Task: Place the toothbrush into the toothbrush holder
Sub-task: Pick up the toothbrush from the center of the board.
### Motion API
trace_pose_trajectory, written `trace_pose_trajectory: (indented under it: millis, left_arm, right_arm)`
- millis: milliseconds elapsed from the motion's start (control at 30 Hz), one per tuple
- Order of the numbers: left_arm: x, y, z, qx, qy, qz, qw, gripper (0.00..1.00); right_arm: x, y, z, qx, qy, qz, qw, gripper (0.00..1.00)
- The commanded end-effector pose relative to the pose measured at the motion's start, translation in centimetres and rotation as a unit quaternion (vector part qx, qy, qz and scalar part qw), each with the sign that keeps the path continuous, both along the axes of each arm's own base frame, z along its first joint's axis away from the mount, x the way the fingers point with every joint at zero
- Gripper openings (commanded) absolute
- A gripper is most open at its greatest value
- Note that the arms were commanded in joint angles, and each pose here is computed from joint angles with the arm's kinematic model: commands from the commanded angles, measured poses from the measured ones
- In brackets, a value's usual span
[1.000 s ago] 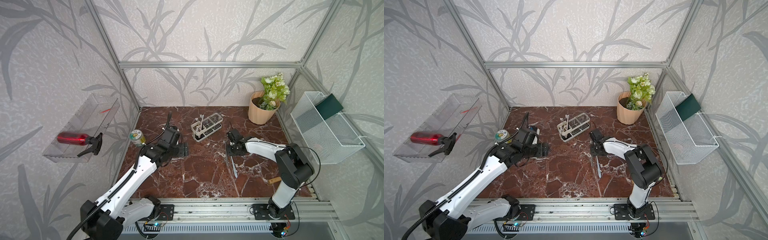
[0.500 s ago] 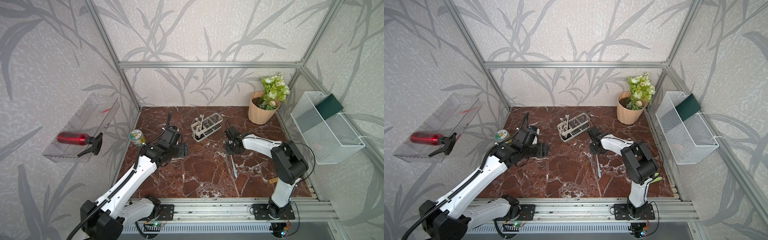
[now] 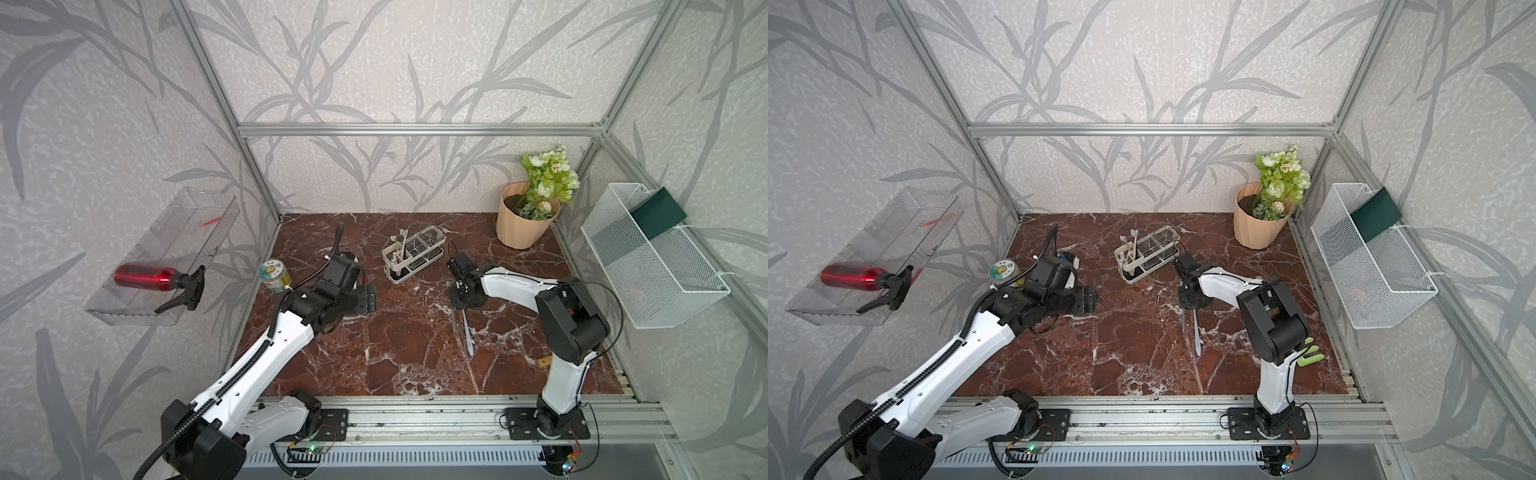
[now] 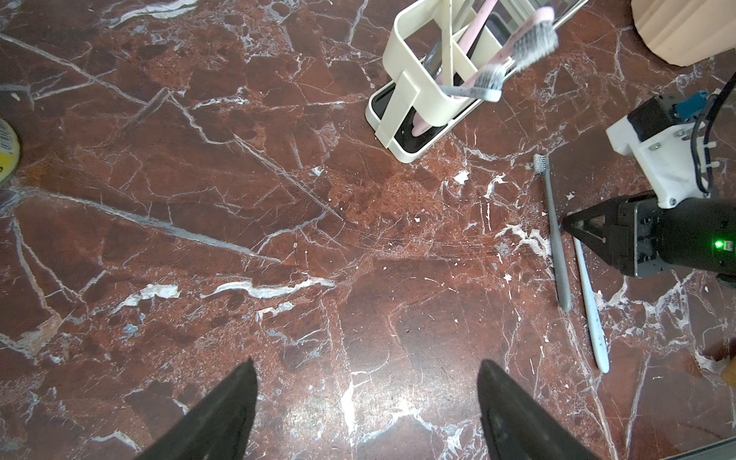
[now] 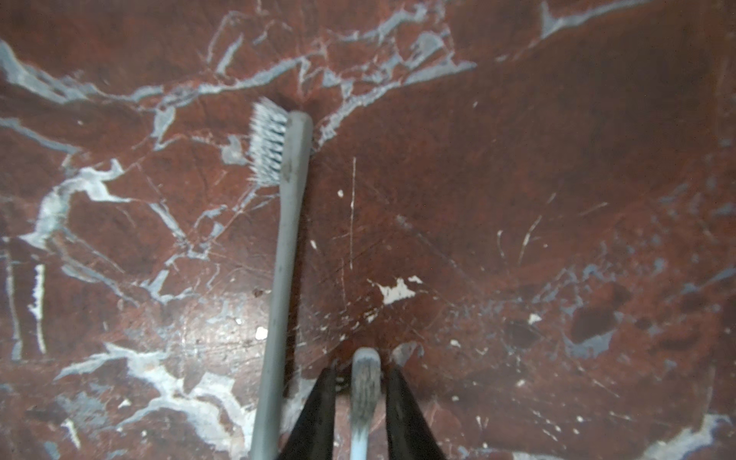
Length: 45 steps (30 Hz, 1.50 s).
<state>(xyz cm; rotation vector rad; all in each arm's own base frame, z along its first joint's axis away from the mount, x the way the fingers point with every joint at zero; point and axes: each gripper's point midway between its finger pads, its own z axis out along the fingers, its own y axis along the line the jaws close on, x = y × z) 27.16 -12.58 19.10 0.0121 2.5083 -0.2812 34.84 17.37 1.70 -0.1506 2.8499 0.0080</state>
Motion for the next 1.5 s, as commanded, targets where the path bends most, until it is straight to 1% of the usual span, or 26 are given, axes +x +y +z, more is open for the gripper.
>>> trace_pose_trajectory:
  millis: [0, 100, 300, 433, 533, 733, 900, 967, 1033, 1200, 1400, 1467]
  left_arm:
    - [-0.3, 0.2, -0.3, 0.012, 0.005, -0.006, 1.000, 0.86]
    - [-0.3, 0.1, -0.4, 0.011, 0.006, -0.007, 1.000, 0.86]
    - [-0.3, 0.0, -0.5, 0.011, 0.010, -0.009, 1.000, 0.86]
    - [-0.3, -0.1, -0.6, 0.011, 0.011, -0.011, 1.000, 0.86]
    - [-0.3, -0.1, -0.7, 0.012, 0.012, -0.011, 1.000, 0.86]
    - [-0.3, -0.3, -0.6, 0.006, 0.011, -0.014, 1.000, 0.86]
    - [-0.3, -0.6, -0.3, -0.006, 0.007, -0.018, 1.000, 0.86]
    - [-0.4, -0.9, -0.3, -0.011, 0.007, -0.021, 1.000, 0.86]
    - [-0.5, -1.3, -0.2, -0.020, 0.008, -0.022, 1.000, 0.86]
    - [-1.2, -4.1, -1.2, -0.075, 0.015, -0.034, 0.997, 0.86]
    - [-2.7, -9.8, -2.5, -0.140, 0.004, -0.070, 0.988, 0.86]
    - [-3.1, -11.9, -2.4, -0.169, 0.002, -0.086, 0.982, 0.85]
  right_arm:
    - [-1.1, -0.9, -1.0, -0.024, 0.023, -0.004, 0.999, 0.23]
    - [-1.3, -1.0, -1.5, -0.027, 0.030, -0.005, 0.999, 0.17]
    - [-1.3, -0.9, -1.3, -0.024, 0.027, -0.006, 0.999, 0.09]
    - [-0.7, -0.9, 0.0, -0.011, 0.013, -0.013, 1.000, 0.04]
    - [-0.3, -0.4, 1.4, 0.018, -0.002, -0.016, 1.000, 0.00]
    - [0.1, 1.0, 4.1, 0.078, -0.030, -0.013, 0.996, 0.00]
    - [0.0, 1.4, 5.2, 0.095, -0.037, -0.011, 0.995, 0.00]
    - [-0.2, 1.4, 5.0, 0.096, -0.035, -0.011, 0.995, 0.00]
    - [-0.2, 1.5, 6.1, 0.107, -0.046, -0.010, 0.993, 0.00]
    - [-0.5, 2.5, 6.7, 0.139, -0.040, -0.005, 0.990, 0.00]
    - [-0.5, 3.3, 6.9, 0.160, -0.034, -0.005, 0.986, 0.00]
    - [-0.4, 3.6, 7.3, 0.168, -0.035, -0.004, 0.985, 0.00]
